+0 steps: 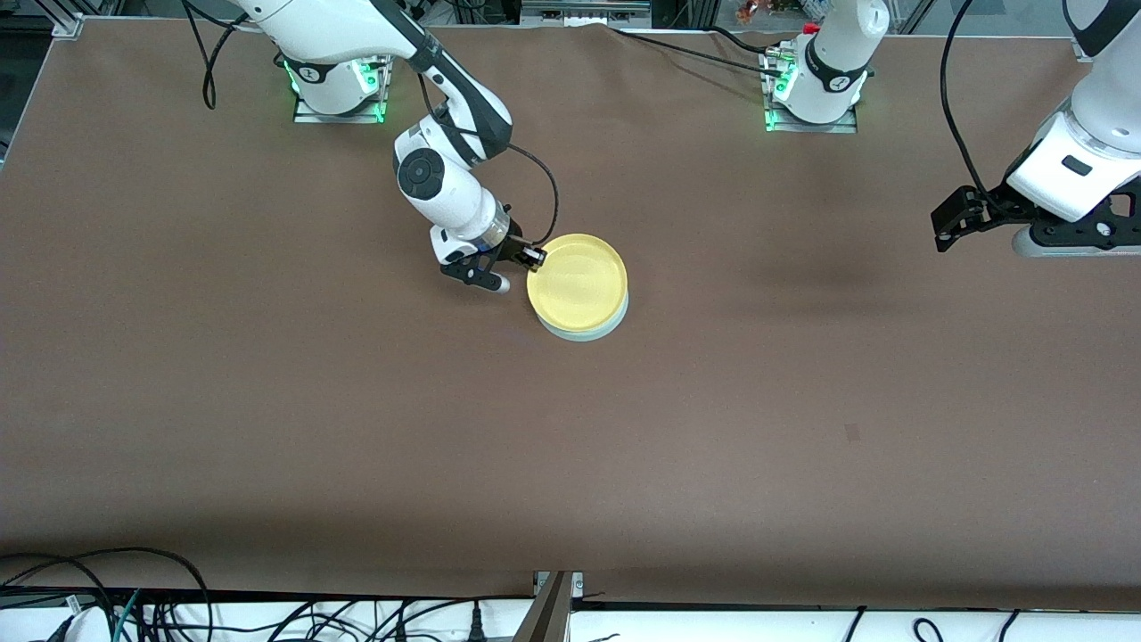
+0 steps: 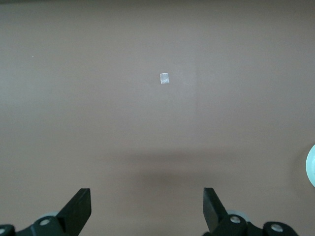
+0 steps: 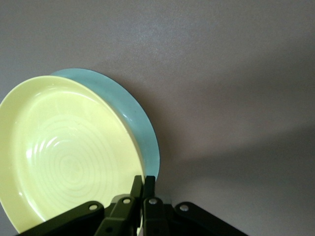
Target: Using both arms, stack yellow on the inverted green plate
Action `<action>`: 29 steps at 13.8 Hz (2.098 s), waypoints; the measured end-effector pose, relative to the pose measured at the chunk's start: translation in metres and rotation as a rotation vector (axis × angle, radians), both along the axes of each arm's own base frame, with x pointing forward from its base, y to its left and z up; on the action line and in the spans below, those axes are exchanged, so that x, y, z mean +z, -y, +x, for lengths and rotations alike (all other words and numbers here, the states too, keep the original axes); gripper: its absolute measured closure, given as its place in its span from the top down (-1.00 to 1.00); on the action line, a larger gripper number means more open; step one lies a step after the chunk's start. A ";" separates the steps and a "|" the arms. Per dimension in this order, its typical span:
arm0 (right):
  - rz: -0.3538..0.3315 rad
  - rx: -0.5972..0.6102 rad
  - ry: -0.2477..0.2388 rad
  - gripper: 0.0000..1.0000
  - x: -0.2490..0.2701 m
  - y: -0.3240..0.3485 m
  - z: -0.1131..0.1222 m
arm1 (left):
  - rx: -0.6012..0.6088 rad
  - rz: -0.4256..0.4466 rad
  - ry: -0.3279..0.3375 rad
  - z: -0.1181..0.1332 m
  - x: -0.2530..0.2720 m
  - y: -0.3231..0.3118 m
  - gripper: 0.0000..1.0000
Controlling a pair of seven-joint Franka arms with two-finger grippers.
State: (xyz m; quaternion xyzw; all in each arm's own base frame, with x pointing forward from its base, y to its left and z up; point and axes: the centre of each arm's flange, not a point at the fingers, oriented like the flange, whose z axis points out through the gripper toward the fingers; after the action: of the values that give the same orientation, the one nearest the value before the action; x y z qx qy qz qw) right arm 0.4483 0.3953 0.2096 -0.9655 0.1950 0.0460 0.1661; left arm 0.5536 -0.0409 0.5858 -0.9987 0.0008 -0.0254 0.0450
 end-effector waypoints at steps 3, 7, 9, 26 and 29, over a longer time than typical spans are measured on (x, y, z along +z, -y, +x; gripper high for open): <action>0.001 -0.002 0.002 -0.84 0.001 0.000 0.002 | 0.000 0.000 0.000 0.000 0.000 0.000 1.00; 0.008 -0.012 0.016 0.00 0.006 0.001 0.011 | 0.000 0.000 0.000 0.000 0.000 0.000 1.00; 0.010 -0.021 0.024 0.42 0.008 0.003 0.017 | 0.000 0.000 0.000 0.000 0.000 0.000 1.00; -0.224 0.136 -0.043 1.00 0.277 0.224 0.163 | 0.001 0.000 0.000 0.000 0.000 0.000 1.00; -0.245 0.140 -0.026 1.00 0.316 0.275 0.157 | 0.001 0.000 0.000 0.000 0.000 0.000 1.00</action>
State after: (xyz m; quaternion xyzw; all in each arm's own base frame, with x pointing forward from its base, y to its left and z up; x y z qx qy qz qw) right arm 0.6048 0.1202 0.5251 -0.9892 0.1335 0.0458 0.0406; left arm 0.5536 -0.0404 0.5858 -0.9987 0.0003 -0.0253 0.0450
